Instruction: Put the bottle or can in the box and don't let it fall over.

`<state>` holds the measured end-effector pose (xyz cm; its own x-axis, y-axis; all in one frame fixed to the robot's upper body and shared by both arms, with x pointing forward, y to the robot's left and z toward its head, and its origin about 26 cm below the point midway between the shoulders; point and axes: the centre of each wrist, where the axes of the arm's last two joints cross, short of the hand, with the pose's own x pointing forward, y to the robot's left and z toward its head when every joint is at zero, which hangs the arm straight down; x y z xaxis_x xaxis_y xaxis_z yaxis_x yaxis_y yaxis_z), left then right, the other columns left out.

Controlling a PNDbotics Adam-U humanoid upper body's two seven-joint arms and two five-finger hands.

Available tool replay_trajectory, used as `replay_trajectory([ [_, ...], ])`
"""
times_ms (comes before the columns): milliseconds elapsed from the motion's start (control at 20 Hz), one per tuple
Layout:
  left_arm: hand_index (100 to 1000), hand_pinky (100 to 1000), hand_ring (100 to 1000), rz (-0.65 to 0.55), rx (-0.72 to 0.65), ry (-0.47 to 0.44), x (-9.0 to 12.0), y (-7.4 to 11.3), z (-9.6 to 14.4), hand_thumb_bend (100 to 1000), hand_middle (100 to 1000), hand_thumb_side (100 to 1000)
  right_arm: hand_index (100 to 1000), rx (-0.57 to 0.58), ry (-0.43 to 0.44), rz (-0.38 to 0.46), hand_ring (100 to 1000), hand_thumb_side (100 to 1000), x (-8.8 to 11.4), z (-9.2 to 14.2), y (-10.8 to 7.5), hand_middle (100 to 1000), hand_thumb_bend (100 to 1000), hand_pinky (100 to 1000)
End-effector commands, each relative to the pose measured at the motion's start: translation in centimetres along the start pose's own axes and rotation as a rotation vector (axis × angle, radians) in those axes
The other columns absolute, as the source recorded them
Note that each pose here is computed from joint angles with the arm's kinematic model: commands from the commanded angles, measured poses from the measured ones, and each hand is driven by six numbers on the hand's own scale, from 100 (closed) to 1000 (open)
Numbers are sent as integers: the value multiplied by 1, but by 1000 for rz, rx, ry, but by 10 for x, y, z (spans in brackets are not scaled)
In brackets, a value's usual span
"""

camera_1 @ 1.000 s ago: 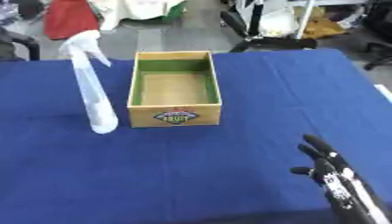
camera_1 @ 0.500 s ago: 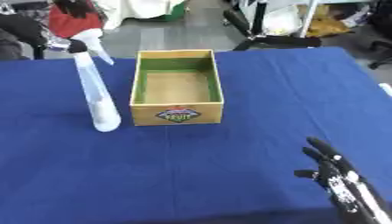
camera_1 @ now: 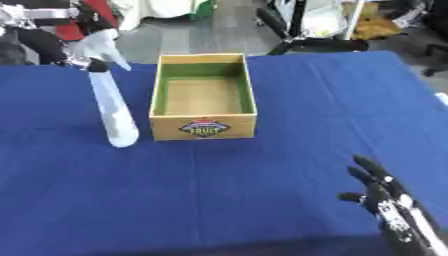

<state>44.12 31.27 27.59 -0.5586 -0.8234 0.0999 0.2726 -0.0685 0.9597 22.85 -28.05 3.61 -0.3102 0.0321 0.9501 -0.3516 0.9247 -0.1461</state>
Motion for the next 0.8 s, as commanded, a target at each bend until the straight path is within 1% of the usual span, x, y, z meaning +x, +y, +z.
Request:
replay_trajectory([
  [50, 878, 745, 743, -14, 66, 34, -4, 13, 5, 528, 687, 673, 975, 10, -7, 14, 1000, 728, 3, -1, -2, 1000, 100, 733],
  [250, 875, 743, 740, -19, 95, 61, -9, 9, 3, 525, 683, 672, 975, 11, -7, 13, 1000, 729, 3, -1, -2, 1000, 100, 733],
  [500, 832, 696, 684, -22, 103, 66, -11, 6, -1, 490, 601, 641, 975, 12, -8, 12, 1000, 729, 3, -1, -2, 1000, 100, 733],
  [700, 812, 680, 652, -45, 75, 69, -9, 3, -5, 448, 579, 599, 975, 13, -7, 13, 1000, 729, 3, -1, -2, 1000, 100, 733],
  [800, 809, 676, 633, -54, 55, 74, -10, 1, -6, 444, 575, 585, 975, 13, -7, 13, 1000, 729, 3, -1, -2, 1000, 100, 732],
])
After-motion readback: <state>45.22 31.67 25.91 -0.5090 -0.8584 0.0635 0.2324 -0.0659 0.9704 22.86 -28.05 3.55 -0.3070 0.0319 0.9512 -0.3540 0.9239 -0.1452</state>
